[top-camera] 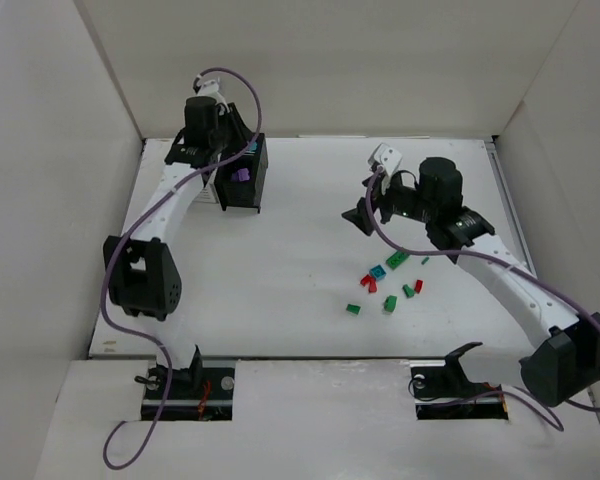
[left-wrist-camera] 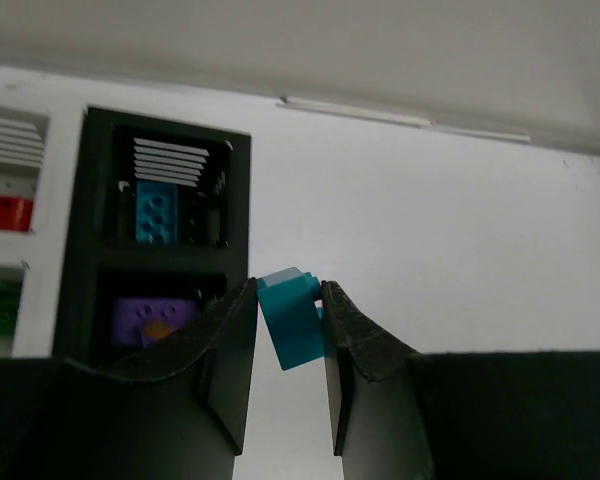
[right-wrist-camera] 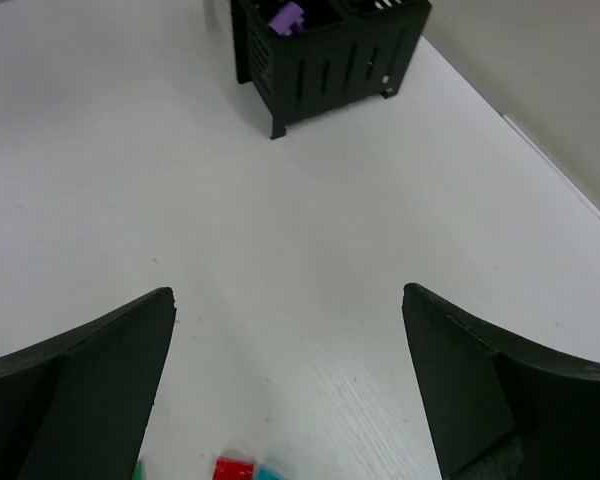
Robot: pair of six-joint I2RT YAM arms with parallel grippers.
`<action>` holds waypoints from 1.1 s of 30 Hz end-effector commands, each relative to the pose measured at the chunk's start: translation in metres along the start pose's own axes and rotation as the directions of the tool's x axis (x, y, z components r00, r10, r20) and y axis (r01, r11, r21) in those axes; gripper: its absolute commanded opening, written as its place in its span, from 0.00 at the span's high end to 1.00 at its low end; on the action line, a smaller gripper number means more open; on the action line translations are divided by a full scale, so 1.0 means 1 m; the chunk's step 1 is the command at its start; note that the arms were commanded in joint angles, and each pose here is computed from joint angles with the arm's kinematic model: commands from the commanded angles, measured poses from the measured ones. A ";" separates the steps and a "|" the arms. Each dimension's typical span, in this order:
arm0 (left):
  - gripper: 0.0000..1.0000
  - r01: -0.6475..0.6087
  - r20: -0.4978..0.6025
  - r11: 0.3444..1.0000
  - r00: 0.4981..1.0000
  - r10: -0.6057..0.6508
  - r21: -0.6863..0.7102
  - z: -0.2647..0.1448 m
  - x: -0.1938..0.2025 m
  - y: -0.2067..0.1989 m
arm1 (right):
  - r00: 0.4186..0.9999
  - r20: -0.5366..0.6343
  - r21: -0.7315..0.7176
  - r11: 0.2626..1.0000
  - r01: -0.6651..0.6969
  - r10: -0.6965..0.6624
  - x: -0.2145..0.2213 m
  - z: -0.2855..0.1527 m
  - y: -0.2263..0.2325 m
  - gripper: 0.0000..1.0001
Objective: Sort the legos into containers by color
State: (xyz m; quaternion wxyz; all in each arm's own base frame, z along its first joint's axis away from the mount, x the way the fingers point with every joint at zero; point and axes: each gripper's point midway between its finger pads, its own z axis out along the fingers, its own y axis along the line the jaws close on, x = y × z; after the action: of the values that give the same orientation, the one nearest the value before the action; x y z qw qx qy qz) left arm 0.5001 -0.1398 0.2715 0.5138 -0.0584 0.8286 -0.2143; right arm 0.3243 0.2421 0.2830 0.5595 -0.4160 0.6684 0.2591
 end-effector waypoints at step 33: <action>0.12 0.026 0.070 0.998 0.997 -0.022 -0.064 0.096 -0.054 0.060 | 0.985 -0.023 0.276 0.948 -0.156 0.169 0.037 -0.032 -0.080 0.00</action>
State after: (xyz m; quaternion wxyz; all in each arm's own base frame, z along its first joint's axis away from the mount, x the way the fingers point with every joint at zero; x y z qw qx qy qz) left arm 0.6307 -0.0949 0.1932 0.4968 -0.1120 0.8427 -0.1748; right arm 0.3711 0.1737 0.2396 0.5375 -0.3070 0.7557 0.2136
